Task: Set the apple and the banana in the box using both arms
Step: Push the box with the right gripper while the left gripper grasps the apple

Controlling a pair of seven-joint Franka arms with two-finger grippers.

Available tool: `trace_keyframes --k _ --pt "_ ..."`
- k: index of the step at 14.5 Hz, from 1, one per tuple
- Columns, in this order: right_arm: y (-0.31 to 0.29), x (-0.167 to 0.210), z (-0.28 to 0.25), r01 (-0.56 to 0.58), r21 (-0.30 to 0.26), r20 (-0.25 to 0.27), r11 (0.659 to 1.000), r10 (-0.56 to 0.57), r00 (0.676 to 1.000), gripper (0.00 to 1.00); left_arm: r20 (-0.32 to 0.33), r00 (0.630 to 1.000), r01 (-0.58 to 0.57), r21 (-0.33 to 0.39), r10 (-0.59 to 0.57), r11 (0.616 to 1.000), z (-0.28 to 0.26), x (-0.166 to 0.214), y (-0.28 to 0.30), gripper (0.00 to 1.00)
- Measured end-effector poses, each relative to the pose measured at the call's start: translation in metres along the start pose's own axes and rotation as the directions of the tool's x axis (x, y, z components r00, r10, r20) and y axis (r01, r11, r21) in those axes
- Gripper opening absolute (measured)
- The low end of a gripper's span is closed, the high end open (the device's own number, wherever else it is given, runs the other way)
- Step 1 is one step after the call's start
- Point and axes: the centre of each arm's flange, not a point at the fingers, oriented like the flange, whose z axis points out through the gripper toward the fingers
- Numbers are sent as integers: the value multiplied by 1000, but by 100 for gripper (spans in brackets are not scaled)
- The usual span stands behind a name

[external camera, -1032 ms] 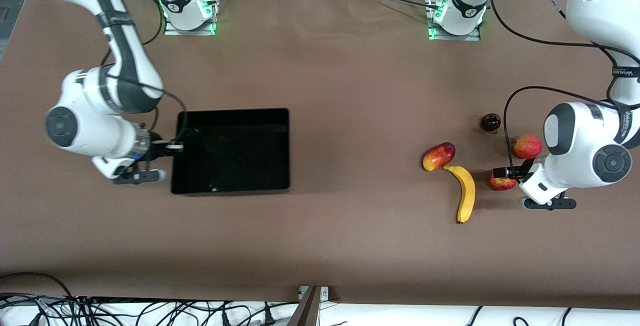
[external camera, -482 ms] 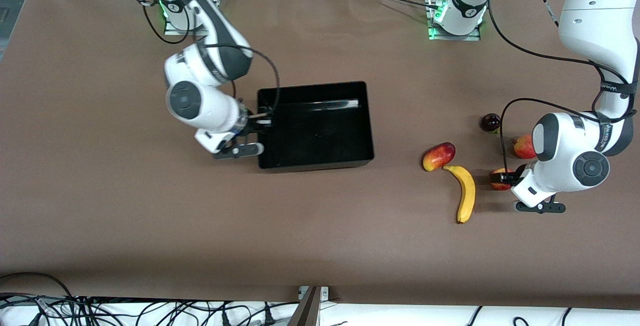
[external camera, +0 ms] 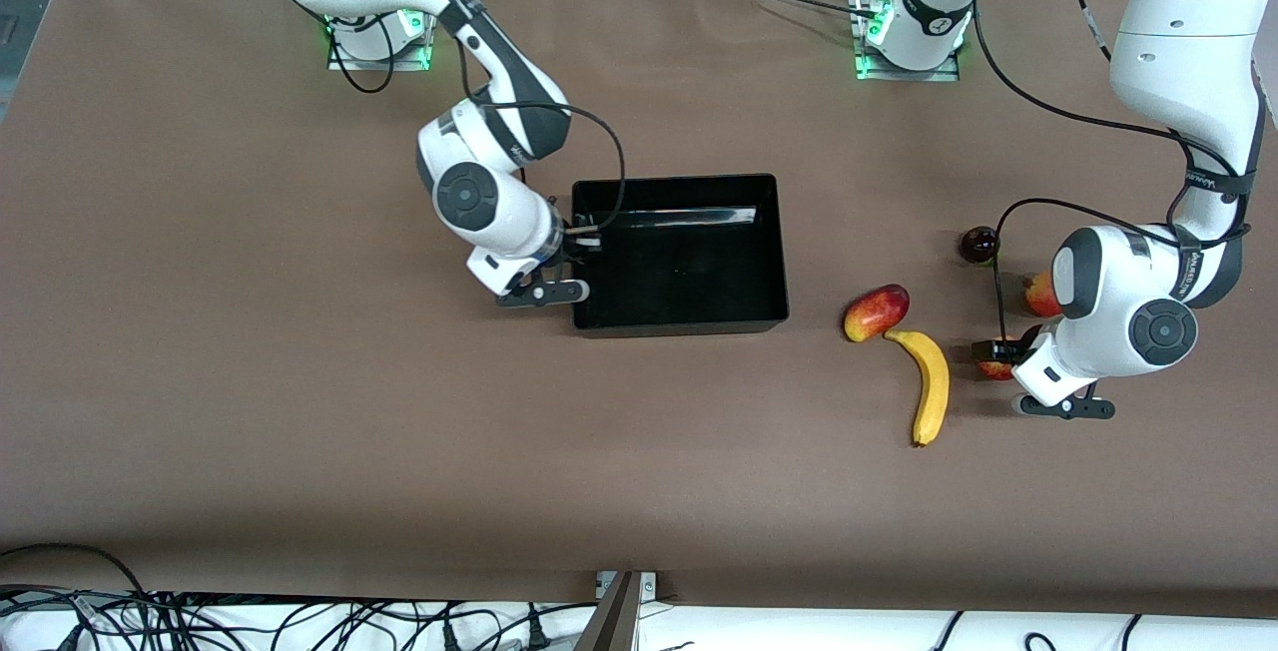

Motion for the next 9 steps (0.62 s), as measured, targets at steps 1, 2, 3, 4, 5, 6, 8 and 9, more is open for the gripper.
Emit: trace_keyframes --k 1,2,3,4,5,6,8,9 --pt "-5 -3 8 -5 2 -3 1000 5 1000 5 5 1000 -10 -1 10 1000 2 -1 1 96" --pt "-9 -4 14 -10 2 -4 1000 10 1000 5 9 1000 -27 -2 27 1000 4 -2 1 89" --pt "-10 -5 17 -16 2 -4 1000 16 1000 5 12 999 -41 -3 41 999 6 -3 -1 78" --pt "-11 -5 17 -21 3 -5 1000 21 1000 5 9 999 -50 -5 50 999 4 -3 -2 68" --pt "-11 -5 16 -26 3 -6 1000 26 1000 5 9 999 -51 -5 51 999 4 -3 -3 67" --pt "-10 -4 16 -30 3 -7 1000 30 1000 5 9 999 -51 -6 51 999 4 -3 -5 67" --pt "-10 -2 14 -43 6 -14 999 43 999 10 14 998 -54 -6 54 999 4 -3 -6 67" --pt "-9 -1 12 -49 8 -18 999 49 999 13 19 998 -57 -7 57 998 2 -3 -6 67"
